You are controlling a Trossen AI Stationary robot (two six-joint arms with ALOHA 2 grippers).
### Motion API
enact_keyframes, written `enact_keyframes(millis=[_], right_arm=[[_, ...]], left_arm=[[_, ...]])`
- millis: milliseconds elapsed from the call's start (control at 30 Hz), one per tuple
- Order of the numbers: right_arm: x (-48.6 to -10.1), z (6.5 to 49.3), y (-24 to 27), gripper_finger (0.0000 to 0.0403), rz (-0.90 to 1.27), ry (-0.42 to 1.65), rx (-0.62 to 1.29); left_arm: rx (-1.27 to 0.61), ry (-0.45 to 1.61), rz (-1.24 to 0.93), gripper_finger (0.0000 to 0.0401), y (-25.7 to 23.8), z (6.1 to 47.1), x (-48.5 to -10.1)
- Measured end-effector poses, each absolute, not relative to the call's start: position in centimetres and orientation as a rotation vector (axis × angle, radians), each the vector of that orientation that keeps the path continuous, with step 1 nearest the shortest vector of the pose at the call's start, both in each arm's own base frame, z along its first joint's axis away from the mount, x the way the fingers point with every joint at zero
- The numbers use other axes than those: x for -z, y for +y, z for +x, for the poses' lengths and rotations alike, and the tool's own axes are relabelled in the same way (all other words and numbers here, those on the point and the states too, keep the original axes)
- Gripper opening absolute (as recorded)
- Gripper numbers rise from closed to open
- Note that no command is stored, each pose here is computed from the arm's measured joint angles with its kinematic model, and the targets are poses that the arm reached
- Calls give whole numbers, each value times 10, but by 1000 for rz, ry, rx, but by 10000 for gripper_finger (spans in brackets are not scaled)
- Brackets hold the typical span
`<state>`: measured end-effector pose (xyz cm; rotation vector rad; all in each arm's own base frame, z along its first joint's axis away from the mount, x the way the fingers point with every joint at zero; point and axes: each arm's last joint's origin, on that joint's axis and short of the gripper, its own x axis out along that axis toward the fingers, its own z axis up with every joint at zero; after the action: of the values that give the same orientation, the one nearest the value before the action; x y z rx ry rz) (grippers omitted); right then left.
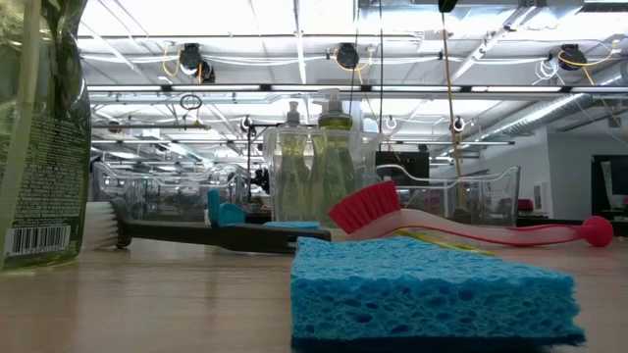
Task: Pick & Place Kitchen Sink Supplies
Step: Put the yellow dish soap into the white bin
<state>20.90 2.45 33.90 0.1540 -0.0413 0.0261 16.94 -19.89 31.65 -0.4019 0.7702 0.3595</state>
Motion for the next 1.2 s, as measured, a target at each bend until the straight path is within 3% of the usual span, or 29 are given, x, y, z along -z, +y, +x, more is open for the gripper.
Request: enact_keyframes(millis=[700,1200], right_arm=[[-339,209,24,210,151,-42,-26],[-339,209,25,210,150,-41,-29]], left_arm=[[-366,848,-346,273,-196,194,-303],[-439,772,-323,273,-196,197,-296]])
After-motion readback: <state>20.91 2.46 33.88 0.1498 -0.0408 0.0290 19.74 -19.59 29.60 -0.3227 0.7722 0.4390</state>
